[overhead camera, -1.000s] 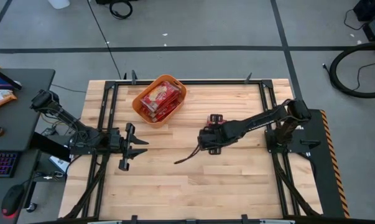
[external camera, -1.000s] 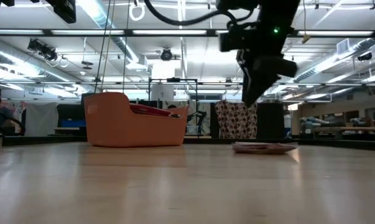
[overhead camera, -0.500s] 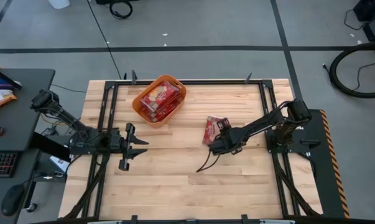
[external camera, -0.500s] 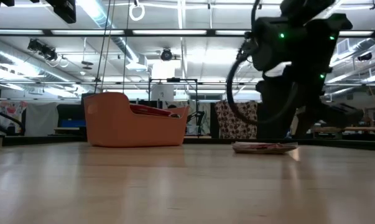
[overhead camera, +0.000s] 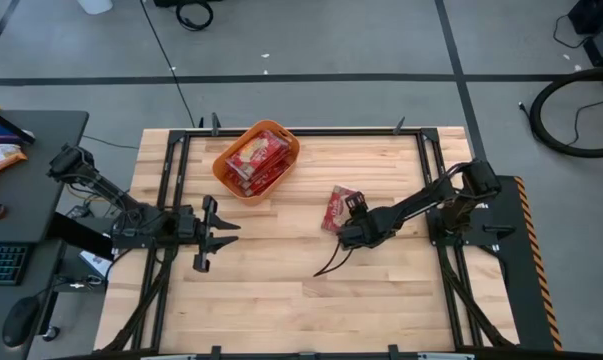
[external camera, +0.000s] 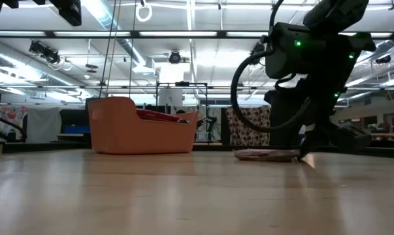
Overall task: Sort popcorn bags into baskets
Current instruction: Put the red popcorn bag into the orange bin, then return to Home Position
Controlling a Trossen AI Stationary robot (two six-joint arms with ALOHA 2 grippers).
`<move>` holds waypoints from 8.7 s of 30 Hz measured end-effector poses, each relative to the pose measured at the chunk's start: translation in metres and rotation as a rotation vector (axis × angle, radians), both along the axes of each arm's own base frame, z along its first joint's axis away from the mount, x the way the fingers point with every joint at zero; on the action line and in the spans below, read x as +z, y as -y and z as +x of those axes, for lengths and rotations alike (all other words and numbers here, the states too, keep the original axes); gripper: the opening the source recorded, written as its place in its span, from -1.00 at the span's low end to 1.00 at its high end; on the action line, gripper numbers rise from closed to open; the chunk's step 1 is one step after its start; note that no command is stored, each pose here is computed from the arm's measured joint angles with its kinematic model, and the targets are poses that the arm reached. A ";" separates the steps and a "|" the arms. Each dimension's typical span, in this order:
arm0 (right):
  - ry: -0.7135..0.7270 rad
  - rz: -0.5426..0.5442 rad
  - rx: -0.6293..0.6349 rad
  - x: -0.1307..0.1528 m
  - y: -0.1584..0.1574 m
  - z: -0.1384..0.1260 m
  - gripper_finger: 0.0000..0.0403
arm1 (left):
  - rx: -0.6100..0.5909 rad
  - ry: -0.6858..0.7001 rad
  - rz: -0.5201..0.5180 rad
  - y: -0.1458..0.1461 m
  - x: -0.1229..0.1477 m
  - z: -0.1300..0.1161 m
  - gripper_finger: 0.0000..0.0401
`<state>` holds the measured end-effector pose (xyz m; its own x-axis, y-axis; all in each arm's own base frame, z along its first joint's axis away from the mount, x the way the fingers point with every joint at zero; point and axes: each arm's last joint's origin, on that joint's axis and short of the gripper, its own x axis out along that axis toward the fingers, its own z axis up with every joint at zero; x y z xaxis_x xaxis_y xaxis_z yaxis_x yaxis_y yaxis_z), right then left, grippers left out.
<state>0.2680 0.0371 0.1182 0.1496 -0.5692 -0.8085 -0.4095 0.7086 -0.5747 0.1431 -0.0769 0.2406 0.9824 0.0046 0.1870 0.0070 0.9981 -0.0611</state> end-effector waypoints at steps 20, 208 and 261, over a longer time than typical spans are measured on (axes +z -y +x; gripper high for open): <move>0.038 0.046 0.192 -0.003 0.000 0.012 -0.28 | 0.000 0.000 0.000 0.000 0.000 0.000 -0.42; 0.379 0.116 -0.104 0.171 0.092 0.153 -0.51 | -0.028 -0.036 -0.123 0.001 -0.004 0.001 -0.42; 1.117 0.833 -0.368 0.133 -0.008 -0.132 -0.59 | -0.147 0.149 -0.165 -0.023 -0.036 -0.042 -0.42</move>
<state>0.1357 0.0451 0.2515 0.8661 -0.1436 -0.4788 0.2464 0.9560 0.1590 0.1009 -0.0537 0.2041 0.9366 -0.0933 0.3378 0.1717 0.9625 -0.2102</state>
